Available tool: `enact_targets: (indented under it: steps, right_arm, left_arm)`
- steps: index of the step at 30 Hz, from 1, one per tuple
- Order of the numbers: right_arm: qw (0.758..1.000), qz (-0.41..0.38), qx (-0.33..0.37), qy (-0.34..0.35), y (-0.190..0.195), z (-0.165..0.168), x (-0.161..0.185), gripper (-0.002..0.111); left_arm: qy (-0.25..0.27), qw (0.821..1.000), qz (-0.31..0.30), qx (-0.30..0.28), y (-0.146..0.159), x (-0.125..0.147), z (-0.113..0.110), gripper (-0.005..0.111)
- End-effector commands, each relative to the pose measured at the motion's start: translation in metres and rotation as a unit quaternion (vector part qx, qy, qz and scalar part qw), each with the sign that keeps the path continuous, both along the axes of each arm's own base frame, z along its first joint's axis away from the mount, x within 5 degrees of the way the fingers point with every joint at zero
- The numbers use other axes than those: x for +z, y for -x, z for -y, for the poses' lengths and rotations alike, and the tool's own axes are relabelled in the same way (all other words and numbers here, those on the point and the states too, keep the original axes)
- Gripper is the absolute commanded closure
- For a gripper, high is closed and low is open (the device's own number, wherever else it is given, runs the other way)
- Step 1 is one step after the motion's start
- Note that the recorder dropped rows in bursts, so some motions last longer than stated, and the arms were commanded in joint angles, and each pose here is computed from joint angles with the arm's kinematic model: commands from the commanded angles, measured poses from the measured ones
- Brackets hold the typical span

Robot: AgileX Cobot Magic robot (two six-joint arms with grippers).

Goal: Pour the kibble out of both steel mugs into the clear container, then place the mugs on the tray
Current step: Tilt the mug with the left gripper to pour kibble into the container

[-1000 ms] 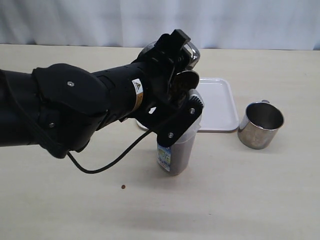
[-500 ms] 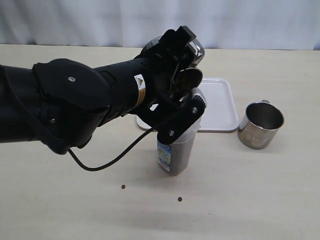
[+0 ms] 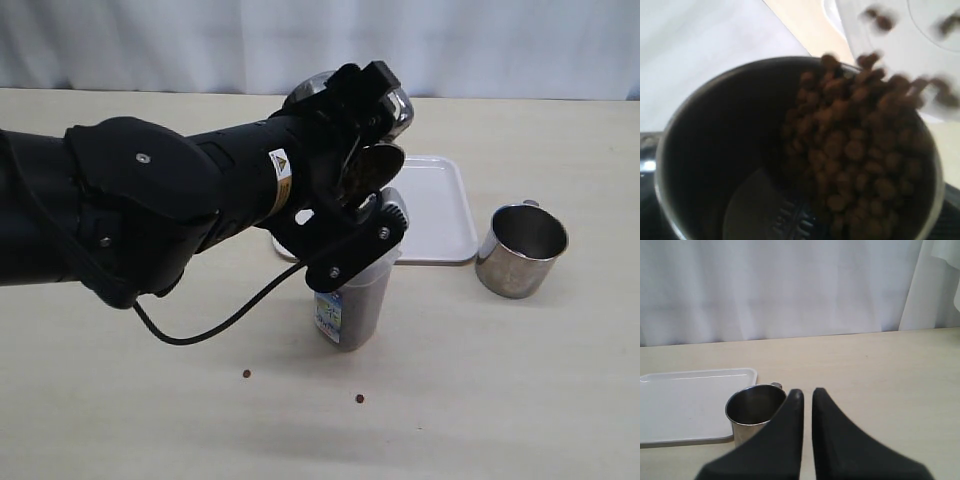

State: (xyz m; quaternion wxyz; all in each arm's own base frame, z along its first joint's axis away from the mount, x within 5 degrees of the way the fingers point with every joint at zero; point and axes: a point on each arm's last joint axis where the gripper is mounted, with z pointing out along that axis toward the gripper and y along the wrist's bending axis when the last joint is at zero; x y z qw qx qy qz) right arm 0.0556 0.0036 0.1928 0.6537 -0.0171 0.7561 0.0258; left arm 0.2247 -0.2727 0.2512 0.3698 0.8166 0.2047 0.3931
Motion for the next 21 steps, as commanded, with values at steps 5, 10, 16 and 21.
enact_targets:
  steps: [5,10,16,21]
  right_arm:
    - [1.000,0.000,0.001,0.003,0.0002,0.0000,-0.0008,0.104]
    - [1.000,0.000,0.001,0.003,0.0002,0.0000,-0.0008,0.104]
    - [1.000,0.000,0.001,0.003,0.0002,0.0000,-0.0008,0.104]
    - [1.000,0.000,0.001,0.003,0.0002,0.0000,-0.0008,0.104]
  left_arm:
    - [-0.011,1.000,0.021,-0.004,0.0000,0.0063,0.0010,0.107]
    - [-0.023,0.999,0.028,-0.013,0.0017,0.0063,0.0024,0.107]
    - [-0.033,0.999,0.037,-0.015,0.0037,0.0069,0.0036,0.107]
    - [-0.044,0.998,0.044,-0.017,0.0033,0.0072,0.0030,0.107]
